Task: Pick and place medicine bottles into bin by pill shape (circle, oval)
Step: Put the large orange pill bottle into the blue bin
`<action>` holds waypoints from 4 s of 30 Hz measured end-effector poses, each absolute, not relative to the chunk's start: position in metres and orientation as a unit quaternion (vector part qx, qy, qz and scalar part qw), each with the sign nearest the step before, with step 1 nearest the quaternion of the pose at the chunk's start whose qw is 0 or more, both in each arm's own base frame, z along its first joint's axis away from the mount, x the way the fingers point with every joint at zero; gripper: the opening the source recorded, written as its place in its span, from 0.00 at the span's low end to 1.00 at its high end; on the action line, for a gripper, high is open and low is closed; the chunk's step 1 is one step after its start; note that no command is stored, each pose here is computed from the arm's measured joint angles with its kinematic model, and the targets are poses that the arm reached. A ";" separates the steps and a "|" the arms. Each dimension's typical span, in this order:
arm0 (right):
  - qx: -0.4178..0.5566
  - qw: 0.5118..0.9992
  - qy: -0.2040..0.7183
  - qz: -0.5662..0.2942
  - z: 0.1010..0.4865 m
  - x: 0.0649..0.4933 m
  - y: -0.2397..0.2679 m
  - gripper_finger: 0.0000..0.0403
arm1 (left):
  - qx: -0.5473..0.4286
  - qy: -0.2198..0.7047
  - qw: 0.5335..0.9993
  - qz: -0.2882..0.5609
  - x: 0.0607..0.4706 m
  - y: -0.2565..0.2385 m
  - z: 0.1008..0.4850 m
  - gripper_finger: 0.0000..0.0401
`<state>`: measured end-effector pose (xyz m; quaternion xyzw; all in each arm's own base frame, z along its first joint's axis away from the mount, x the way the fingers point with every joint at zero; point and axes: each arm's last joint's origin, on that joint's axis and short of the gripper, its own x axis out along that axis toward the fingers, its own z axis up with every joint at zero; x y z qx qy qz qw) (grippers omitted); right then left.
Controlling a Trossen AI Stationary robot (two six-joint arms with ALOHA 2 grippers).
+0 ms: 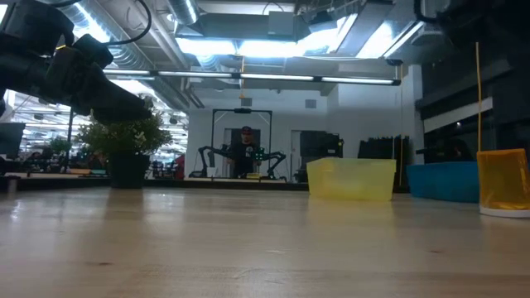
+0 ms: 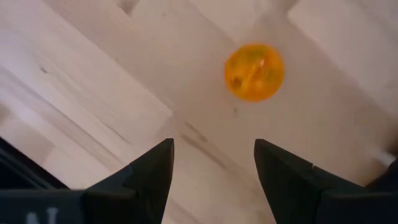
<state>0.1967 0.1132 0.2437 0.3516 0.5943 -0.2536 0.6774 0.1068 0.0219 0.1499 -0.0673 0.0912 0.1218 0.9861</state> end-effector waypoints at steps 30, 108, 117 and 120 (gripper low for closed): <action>0.302 0.571 0.580 -0.496 0.193 0.210 0.110 0.56 | -0.067 0.091 0.986 0.122 0.107 0.022 0.150 0.63; 0.327 0.734 0.518 -0.294 0.209 0.262 0.115 0.56 | -0.067 0.091 0.986 0.122 0.107 0.022 0.150 0.63; 0.329 0.732 0.518 -0.294 0.206 0.265 0.114 0.56 | -0.067 0.091 0.986 0.122 0.107 0.022 0.150 0.63; 0.325 0.723 0.535 -0.294 0.199 0.268 0.115 0.56 | -0.067 0.091 0.986 0.122 0.107 0.022 0.150 0.63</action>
